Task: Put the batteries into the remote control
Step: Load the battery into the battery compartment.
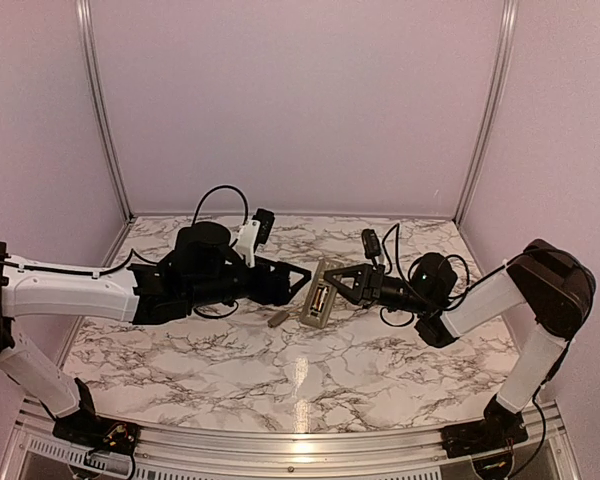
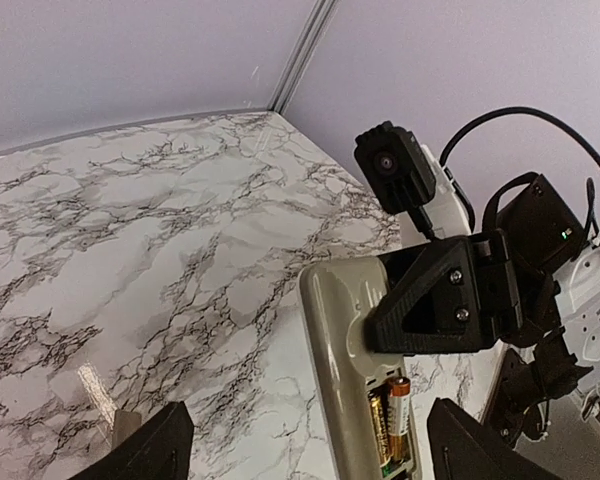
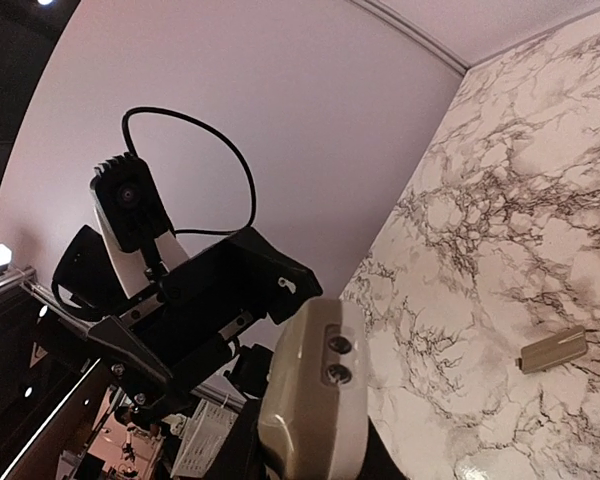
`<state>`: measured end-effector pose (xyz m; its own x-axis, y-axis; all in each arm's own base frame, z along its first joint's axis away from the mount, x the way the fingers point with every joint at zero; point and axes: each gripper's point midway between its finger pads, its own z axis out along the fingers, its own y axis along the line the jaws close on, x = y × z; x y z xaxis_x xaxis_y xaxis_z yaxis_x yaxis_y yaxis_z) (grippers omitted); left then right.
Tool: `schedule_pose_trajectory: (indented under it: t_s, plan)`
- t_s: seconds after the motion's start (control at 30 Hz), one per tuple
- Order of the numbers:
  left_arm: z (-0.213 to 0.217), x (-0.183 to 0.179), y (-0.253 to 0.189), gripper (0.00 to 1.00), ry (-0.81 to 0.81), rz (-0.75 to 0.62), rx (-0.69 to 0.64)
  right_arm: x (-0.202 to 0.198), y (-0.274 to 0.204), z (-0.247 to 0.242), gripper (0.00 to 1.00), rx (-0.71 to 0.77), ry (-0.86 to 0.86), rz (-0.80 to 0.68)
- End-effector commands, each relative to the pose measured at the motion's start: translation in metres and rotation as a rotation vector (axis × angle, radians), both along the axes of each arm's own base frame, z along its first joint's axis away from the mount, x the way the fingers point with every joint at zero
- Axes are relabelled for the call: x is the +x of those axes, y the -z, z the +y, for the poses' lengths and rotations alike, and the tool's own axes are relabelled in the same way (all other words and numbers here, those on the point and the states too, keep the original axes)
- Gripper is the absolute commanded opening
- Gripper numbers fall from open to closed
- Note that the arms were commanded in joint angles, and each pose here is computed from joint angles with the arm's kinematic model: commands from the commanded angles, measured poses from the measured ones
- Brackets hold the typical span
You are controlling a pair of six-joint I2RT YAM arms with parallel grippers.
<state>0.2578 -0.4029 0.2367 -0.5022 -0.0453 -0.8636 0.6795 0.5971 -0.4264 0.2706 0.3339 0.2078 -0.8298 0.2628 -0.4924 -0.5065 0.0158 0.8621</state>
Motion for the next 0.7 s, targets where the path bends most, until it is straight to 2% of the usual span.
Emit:
schedule_pose_trajectory:
  t_s: [0.0, 0.1, 0.2, 0.27, 0.33, 0.5, 0.67]
  plan:
    - [-0.003, -0.031, 0.001, 0.82, 0.209, -0.011, 0.008, -0.005, -0.021, 0.011, 0.00, 0.027, -0.070, -0.080]
    - [0.004, -0.039, 0.002, 0.74, 0.271, -0.173, 0.127, -0.007, -0.014, 0.018, 0.00, -0.012, -0.126, -0.039]
    - [0.014, -0.047, 0.007, 0.62, 0.301, -0.370, 0.277, -0.012, -0.006, 0.024, 0.00, -0.055, -0.191, -0.002]
    - [0.020, -0.053, 0.010, 0.53, 0.335, -0.478, 0.339, -0.015, 0.001, 0.027, 0.00, -0.102, -0.218, 0.005]
    - [0.023, -0.060, 0.012, 0.50, 0.381, -0.569, 0.385, -0.019, 0.011, 0.030, 0.00, -0.162, -0.239, 0.024]
    - [0.021, -0.067, 0.020, 0.43, 0.449, -0.633, 0.459, -0.027, 0.021, 0.039, 0.00, -0.260, -0.283, 0.015]
    - [0.013, -0.073, 0.032, 0.36, 0.489, -0.638, 0.515, -0.037, 0.024, 0.045, 0.00, -0.272, -0.333, 0.018]
